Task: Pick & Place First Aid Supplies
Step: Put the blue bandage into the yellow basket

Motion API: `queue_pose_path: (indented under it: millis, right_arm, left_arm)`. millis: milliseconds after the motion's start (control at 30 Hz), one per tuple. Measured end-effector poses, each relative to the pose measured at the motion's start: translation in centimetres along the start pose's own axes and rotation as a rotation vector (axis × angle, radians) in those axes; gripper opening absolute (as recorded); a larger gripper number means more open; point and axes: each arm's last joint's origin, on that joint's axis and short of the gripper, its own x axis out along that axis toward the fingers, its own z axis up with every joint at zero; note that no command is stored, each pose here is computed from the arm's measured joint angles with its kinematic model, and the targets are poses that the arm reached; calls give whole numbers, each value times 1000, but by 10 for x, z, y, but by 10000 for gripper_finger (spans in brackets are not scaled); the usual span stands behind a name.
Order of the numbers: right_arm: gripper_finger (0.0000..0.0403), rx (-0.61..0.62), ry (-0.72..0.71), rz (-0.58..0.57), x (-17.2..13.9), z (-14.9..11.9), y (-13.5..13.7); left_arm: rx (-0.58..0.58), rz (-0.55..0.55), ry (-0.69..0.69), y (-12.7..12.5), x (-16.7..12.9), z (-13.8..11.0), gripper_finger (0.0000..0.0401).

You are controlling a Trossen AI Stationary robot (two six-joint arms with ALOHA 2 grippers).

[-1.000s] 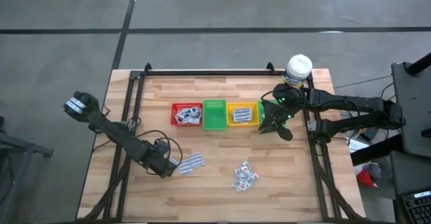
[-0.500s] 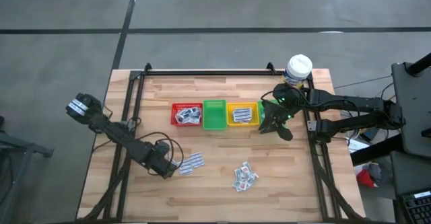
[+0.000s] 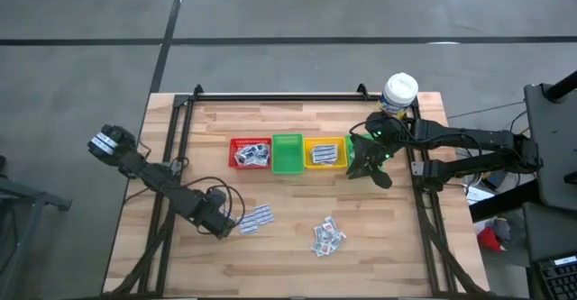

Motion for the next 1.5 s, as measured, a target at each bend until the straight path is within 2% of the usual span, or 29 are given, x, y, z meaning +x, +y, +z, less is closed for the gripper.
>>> queue_pose_path:
  millis: [400,633,933,1233,1367,1500]
  right_arm:
    - [81,0,0,0,0,0,0]
    - [82,0,0,0,0,0,0]
    - [68,5,-1,0,0,0,0]
    - [80,18,-1,0,0,0,0]
    - [84,19,-1,0,0,0,0]
    - [81,18,0,0,0,0,0]
  left_arm:
    - [14,-16,-14,0,-4,0,0]
    - [41,-44,-103,-2,-23,3,0]
    - [53,-20,-104,2,-20,2,0]
    - [37,-22,-103,2,-21,1,2]
    - [38,-25,-101,1,-21,0,25]
    - [28,-35,-100,0,-23,-1,71]
